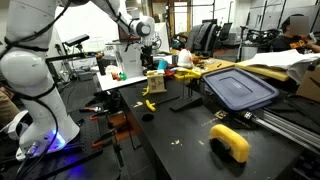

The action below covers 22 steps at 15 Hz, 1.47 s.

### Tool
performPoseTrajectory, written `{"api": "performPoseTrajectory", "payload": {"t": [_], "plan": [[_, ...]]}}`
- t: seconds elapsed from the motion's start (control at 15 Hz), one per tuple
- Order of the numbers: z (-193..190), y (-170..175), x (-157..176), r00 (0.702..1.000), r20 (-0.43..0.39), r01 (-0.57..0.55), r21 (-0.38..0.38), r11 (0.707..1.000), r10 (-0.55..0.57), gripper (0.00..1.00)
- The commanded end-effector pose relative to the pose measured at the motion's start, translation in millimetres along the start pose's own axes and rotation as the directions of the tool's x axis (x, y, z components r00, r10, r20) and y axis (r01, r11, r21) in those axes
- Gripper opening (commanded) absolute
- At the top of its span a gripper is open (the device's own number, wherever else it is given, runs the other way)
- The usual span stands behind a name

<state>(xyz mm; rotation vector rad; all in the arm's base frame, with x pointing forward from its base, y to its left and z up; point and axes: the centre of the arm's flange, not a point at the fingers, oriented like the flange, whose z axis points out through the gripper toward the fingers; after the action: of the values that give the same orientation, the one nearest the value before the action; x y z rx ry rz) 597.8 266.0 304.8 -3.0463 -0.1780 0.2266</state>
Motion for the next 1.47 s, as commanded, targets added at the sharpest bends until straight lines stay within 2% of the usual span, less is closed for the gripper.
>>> {"api": "performPoseTrajectory", "payload": {"t": [0.0,0.6,1.4], "plan": [[2.5,-2.9,13.9,1.0,0.018,-0.023,-0.052,0.998,0.024,1.0],[12.4,-1.7,29.2,0.999,0.031,-0.024,-0.074,0.997,0.027,1.0],[26.1,-1.4,31.4,0.998,0.059,-0.004,-0.091,0.996,0.01,1.0]]}}
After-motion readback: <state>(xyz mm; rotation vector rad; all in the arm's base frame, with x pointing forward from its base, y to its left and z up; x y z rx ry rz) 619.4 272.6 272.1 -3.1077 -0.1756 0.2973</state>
